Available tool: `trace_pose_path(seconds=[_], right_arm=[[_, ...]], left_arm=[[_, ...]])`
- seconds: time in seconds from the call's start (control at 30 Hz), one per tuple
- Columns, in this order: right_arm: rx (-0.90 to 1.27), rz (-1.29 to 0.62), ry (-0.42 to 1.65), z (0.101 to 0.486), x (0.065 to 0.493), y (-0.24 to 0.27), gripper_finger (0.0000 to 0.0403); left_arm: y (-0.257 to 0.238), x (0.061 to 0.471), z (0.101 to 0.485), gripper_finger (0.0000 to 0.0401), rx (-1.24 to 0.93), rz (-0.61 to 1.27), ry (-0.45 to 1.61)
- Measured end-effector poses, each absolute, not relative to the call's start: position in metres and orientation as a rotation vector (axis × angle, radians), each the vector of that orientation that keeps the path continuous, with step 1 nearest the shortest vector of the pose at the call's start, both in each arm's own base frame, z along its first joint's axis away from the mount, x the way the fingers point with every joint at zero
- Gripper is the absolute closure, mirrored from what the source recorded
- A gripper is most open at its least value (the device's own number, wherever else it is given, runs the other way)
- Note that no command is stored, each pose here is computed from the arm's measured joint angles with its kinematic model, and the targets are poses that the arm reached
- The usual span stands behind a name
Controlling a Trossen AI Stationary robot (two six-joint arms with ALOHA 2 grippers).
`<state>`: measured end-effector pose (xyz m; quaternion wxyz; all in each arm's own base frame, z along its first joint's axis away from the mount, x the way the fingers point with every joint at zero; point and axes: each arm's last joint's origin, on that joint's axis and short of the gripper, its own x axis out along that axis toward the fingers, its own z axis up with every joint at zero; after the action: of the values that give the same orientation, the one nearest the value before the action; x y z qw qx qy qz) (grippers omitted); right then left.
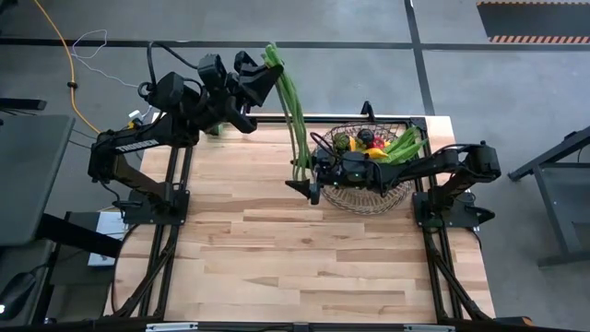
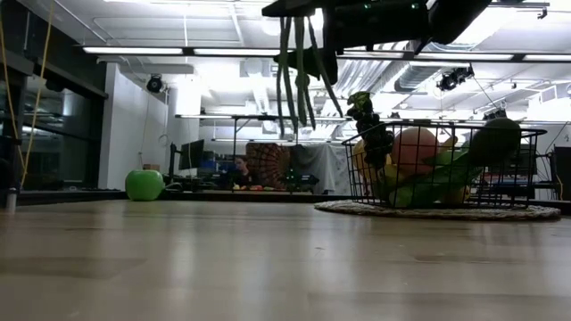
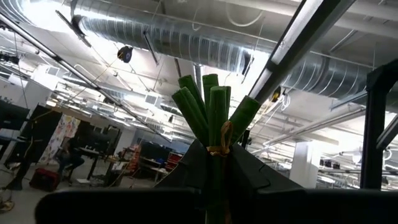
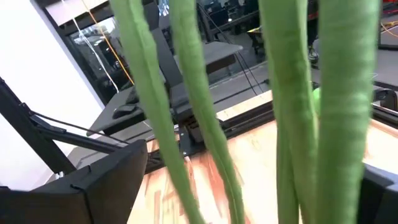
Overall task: Build produce basket
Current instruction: Put the green string beans into the wire basket
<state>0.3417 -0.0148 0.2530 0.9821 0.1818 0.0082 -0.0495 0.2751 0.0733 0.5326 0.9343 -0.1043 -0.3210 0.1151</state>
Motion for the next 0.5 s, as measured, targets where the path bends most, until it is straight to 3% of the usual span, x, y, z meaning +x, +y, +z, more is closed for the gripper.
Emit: trace_pose_path(seconds=[0.1, 0.2, 0.5], right_arm=[[0.366, -0.1, 0.016, 0.2531, 0.3417, -0.0149, 0.0034], [0.37, -0.118, 0.012, 0.2531, 0.3416, -0.0154, 0.0085], [0.361, -0.07, 0.0, 0.2552, 0.3417, -0.0141, 0.0368]], left_arm=[[0.0732, 0.2748, 0.5329, 0.0382, -0.213, 0.234, -0.661], [0.0729, 0.2737, 0.5345, 0.0382, -0.21, 0.231, -0.681], [0.0729, 0.2731, 0.5351, 0.0382, -0.211, 0.234, -0.688]])
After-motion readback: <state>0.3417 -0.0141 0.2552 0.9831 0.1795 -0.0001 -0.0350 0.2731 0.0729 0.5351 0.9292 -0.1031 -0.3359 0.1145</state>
